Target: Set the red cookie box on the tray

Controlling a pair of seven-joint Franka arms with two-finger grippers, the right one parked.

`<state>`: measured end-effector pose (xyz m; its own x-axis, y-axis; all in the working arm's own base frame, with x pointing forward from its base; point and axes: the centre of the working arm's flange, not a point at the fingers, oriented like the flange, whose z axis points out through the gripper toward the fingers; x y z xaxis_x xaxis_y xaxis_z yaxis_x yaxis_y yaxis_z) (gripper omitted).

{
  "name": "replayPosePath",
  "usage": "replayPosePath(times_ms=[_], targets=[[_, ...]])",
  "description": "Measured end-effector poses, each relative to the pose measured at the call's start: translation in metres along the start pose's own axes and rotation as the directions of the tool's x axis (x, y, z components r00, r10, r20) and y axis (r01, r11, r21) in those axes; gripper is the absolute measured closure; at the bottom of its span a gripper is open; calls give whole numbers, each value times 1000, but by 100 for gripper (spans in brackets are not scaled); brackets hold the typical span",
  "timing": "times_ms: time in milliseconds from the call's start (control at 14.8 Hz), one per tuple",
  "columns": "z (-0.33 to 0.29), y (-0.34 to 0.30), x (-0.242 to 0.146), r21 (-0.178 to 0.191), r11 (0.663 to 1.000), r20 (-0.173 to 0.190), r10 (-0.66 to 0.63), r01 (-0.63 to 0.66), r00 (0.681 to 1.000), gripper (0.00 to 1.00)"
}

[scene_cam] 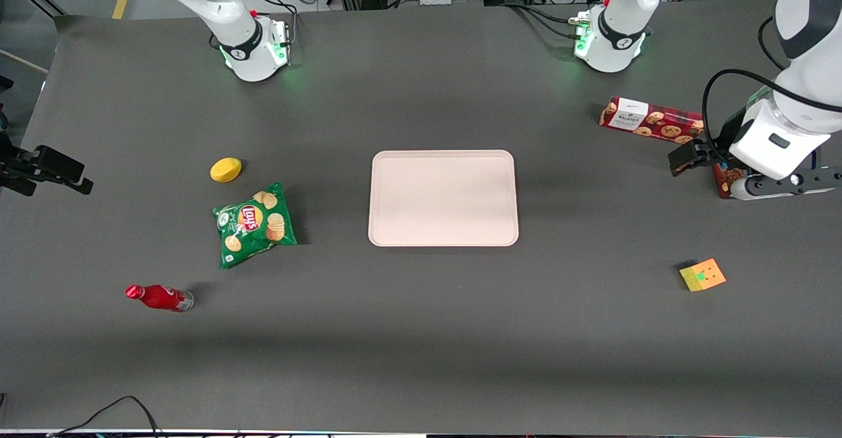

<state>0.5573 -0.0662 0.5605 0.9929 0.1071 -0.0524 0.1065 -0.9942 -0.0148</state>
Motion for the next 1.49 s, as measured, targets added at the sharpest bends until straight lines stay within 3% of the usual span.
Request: replayPosePath(times_ms=[878,1485], targets=[[2,0,-1,2,1000,9,1,-1,1000,0],[4,2,-6,10,1000,43,5,-6,999,0]])
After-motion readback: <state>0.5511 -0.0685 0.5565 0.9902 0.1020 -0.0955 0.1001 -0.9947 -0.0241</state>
